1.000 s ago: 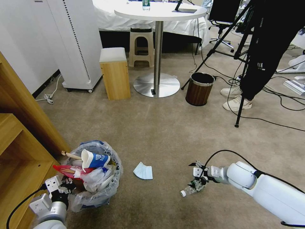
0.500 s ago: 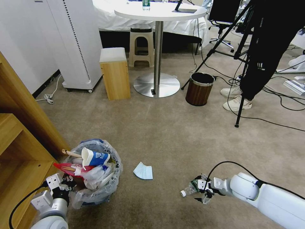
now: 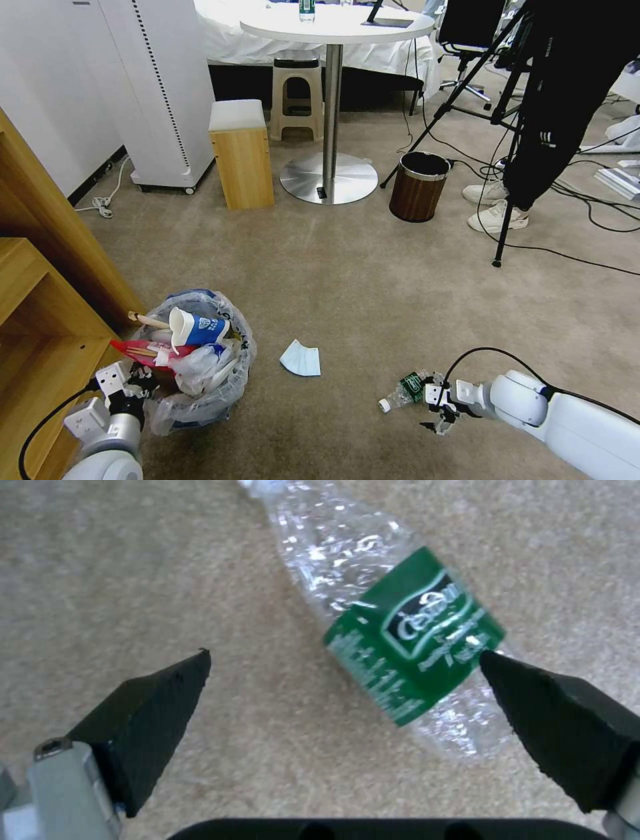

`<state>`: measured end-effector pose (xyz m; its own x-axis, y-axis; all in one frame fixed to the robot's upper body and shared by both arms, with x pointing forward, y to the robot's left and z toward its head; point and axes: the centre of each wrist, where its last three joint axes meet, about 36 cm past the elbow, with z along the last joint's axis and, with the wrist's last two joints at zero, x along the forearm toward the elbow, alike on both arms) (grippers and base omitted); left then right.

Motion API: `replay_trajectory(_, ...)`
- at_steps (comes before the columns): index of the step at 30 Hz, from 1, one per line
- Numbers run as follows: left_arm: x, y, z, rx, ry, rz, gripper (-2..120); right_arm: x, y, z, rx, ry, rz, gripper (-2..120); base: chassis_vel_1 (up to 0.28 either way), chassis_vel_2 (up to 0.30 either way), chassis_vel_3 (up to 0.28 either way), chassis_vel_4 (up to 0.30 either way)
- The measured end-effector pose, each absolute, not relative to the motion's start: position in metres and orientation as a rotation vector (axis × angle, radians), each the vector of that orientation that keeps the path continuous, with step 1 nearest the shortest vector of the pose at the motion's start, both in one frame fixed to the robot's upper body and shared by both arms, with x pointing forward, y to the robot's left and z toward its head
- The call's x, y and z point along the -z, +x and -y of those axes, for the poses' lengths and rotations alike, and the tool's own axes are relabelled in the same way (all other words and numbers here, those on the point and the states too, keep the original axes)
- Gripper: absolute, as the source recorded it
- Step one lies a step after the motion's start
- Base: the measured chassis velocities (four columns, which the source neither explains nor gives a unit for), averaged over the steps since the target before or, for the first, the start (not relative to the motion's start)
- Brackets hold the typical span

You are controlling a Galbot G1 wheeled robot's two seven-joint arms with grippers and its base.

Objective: Pick up the trash bin and place the garbage on the floor into it.

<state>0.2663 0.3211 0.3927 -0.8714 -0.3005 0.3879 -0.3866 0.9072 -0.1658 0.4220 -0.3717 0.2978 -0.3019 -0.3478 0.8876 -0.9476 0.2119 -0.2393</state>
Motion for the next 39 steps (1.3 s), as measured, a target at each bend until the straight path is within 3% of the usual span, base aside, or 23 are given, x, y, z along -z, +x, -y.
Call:
replay_trajectory(29,-0.401,0.256,-0.312,-0.346,0.5,2.73,0,-0.265,0.442,0.377,-1.092,1.205,1.836,99,0.0,0.0,0.0,0.0)
replay_trajectory(39,-0.399,0.258,-0.313,-0.342,0.497,2.731,0,-0.264,0.442,0.386,-1.099,1.185,1.867,64,0.0,0.0,0.0,0.0)
